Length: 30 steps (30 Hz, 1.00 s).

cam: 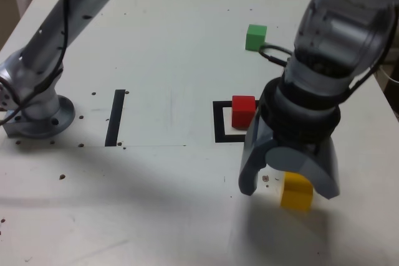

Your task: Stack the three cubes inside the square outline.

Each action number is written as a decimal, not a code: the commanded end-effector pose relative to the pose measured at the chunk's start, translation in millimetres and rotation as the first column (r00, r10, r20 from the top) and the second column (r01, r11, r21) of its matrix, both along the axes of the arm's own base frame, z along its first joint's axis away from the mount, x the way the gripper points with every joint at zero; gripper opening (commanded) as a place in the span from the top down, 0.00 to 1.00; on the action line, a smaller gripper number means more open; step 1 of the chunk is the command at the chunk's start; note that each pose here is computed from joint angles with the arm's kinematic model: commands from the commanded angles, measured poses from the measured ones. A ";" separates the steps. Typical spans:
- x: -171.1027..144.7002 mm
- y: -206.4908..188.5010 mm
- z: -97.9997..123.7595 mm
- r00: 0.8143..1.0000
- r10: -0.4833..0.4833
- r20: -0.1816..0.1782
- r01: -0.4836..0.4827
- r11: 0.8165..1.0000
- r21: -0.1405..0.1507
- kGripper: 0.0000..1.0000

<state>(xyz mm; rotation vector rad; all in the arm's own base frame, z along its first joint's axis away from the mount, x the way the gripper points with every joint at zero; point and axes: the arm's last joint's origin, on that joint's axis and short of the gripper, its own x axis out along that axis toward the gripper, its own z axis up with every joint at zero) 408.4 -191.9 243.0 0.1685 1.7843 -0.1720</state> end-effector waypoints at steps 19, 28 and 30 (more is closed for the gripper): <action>19.5 0.2 -36.3 0.997 -0.003 -0.077 0.003 1.000 -0.002 0.38; 22.4 -1.4 -31.4 0.999 -0.020 -0.045 0.020 1.000 0.002 0.72; 22.7 -1.8 -31.3 0.999 -0.021 -0.043 0.021 1.000 0.002 0.72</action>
